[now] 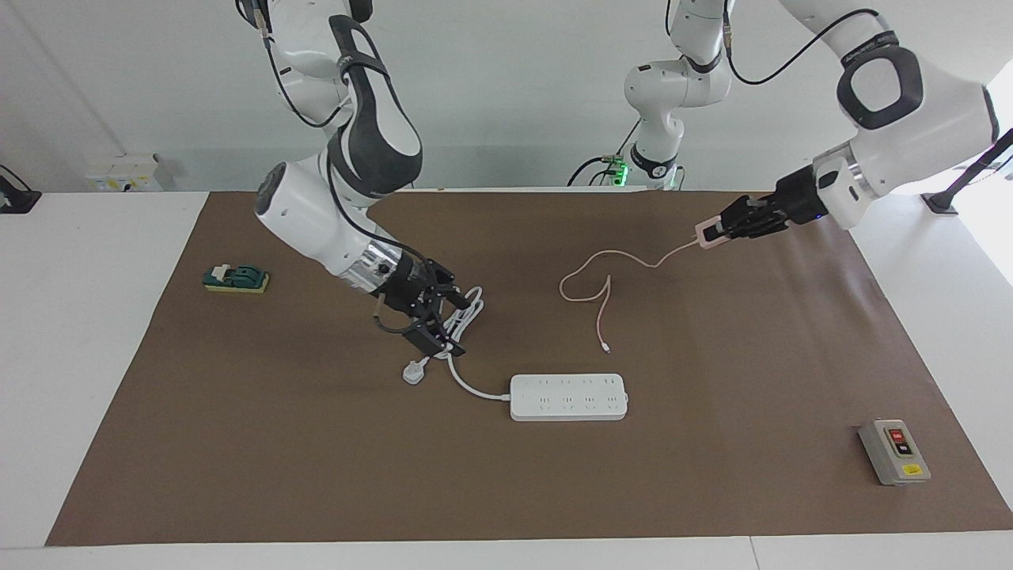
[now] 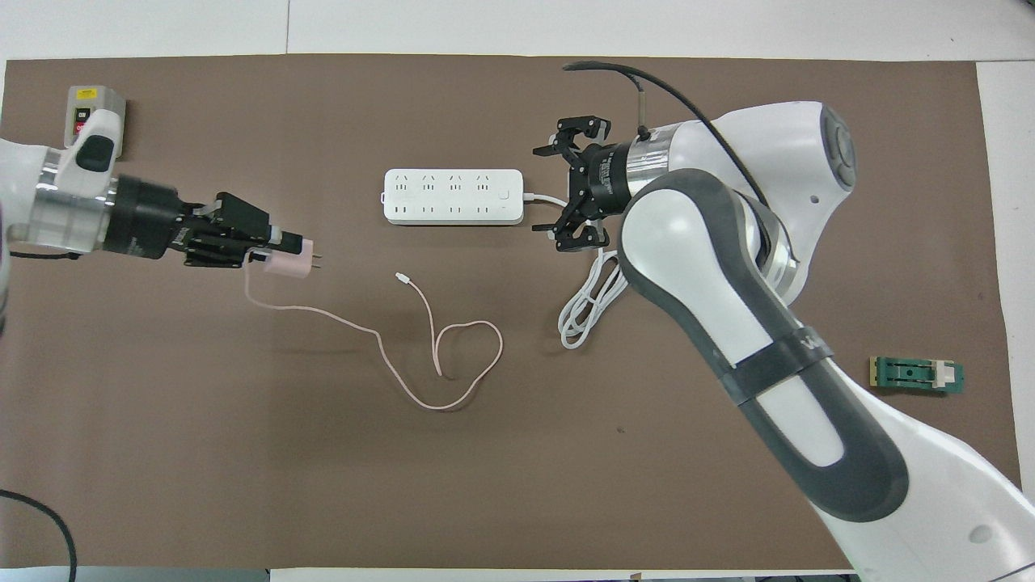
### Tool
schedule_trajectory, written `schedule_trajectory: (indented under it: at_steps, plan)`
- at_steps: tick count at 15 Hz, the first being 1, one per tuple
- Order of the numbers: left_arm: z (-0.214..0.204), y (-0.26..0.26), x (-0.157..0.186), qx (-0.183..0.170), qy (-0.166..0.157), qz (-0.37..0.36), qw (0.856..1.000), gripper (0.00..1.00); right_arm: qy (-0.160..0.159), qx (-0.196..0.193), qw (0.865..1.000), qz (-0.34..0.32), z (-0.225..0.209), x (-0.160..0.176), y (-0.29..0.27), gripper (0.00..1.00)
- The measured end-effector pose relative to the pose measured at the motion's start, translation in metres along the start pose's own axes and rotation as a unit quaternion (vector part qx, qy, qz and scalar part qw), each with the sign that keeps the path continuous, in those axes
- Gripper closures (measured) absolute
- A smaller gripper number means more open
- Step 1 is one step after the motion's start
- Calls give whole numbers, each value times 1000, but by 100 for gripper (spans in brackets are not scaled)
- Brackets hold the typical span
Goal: Plug charger into power strip
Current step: 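Pull the charger back with the left gripper while the right gripper retracts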
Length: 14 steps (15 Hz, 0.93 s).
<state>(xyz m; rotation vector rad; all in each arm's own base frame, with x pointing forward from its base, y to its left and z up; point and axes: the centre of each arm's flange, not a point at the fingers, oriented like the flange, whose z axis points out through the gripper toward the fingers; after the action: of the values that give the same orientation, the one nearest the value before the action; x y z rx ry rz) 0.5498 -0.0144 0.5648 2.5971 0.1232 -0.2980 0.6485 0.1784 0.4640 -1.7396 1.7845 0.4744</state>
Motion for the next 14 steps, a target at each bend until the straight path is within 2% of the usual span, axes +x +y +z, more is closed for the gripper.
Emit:
schedule_trajectory:
  at_steps: [2, 3, 5, 8, 11, 14]
  plan:
    - [-23, -6, -7, 58, 13, 0, 998, 67, 4, -6, 1000, 6, -28, 17, -4, 0]
    - [-27, -8, -7, 76, 17, 1, 997, 67, 10, -10, 1000, 4, -39, 23, -5, 0]
    - [-29, -10, -6, 102, 25, 1, 994, 67, 23, -19, 999, -15, -59, 36, -5, 0]
    - [-34, -6, 4, 125, 69, 8, 990, 67, 41, -48, 994, -88, -89, 58, -2, 0]
    - [-27, 7, 5, 132, 76, -4, 988, 67, 64, -89, 972, -206, -120, 87, 5, 0]
    - [-10, 30, 4, 150, 74, -15, 986, 67, 95, -135, 936, -312, -141, 102, 13, 0]
